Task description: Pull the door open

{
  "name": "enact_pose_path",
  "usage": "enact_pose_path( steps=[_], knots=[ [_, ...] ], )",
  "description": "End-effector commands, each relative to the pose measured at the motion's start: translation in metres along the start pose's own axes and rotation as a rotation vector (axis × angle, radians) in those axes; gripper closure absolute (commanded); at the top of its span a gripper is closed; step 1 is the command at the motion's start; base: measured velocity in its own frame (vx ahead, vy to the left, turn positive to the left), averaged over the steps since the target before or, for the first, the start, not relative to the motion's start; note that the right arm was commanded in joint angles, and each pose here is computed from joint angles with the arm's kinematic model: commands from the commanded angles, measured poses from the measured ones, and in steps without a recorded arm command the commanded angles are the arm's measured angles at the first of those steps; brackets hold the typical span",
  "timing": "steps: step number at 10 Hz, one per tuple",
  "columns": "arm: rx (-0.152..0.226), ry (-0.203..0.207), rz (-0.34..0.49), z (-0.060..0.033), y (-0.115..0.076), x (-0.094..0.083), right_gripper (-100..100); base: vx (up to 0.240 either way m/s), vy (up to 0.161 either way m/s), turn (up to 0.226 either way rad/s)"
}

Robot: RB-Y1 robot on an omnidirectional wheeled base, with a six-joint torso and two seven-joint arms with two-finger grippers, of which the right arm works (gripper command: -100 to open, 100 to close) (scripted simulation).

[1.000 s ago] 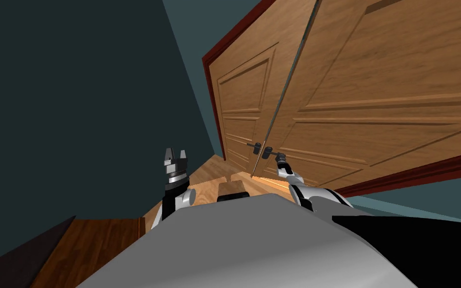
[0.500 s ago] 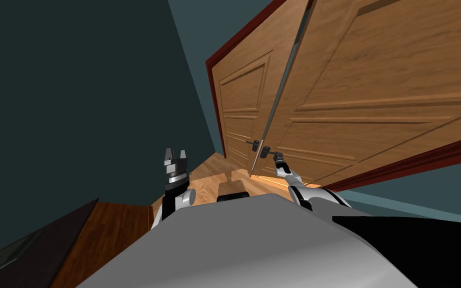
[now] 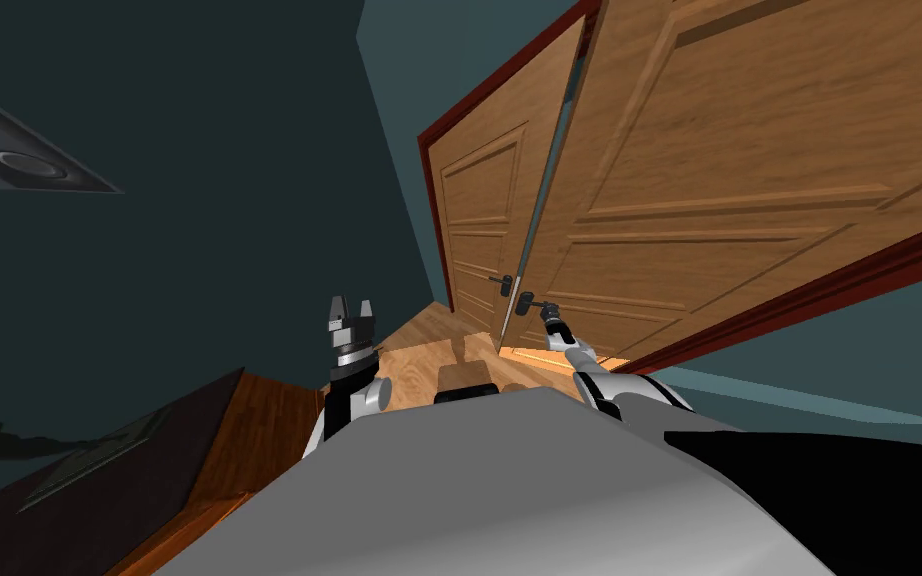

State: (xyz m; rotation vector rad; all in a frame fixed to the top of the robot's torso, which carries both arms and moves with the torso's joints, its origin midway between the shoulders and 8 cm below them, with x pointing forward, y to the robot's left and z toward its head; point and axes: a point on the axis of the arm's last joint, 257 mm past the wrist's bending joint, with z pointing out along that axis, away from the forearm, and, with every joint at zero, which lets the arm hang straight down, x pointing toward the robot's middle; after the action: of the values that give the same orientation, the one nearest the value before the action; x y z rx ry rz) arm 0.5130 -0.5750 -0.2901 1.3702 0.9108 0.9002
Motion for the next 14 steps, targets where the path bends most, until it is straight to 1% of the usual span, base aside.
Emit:
enact_pose_path(
  steps=[1,2,4,5,6,7,9,10,11,14],
  knots=[
    [0.005,0.017,0.005,0.0007,-0.005,0.01,100,-0.127,-0.023,0.019],
    [0.002,0.045,0.006,0.0024,-0.003,0.024,100,-0.162,-0.041,0.048],
    [0.0,0.073,0.007,0.0039,-0.002,0.037,100,-0.229,-0.045,0.079],
    [-0.004,0.051,0.002,0.0031,0.001,0.023,100,-0.092,-0.029,0.015],
    [0.002,0.073,0.002,0.0023,-0.002,0.033,100,-0.138,-0.016,0.036],
    [0.002,0.079,0.002,0.0023,-0.002,0.036,100,-0.201,-0.049,0.056],
    [0.001,0.111,0.003,0.0024,-0.002,0.05,100,-0.203,-0.079,0.074],
    [0.001,0.111,0.003,0.0024,-0.002,0.05,100,-0.132,-0.035,0.045],
    [0.0,0.147,0.004,0.002,-0.002,0.067,100,-0.17,-0.035,0.057],
    [-0.001,0.198,0.007,0.0005,-0.002,0.09,100,-0.244,-0.083,0.095]
  ],
)
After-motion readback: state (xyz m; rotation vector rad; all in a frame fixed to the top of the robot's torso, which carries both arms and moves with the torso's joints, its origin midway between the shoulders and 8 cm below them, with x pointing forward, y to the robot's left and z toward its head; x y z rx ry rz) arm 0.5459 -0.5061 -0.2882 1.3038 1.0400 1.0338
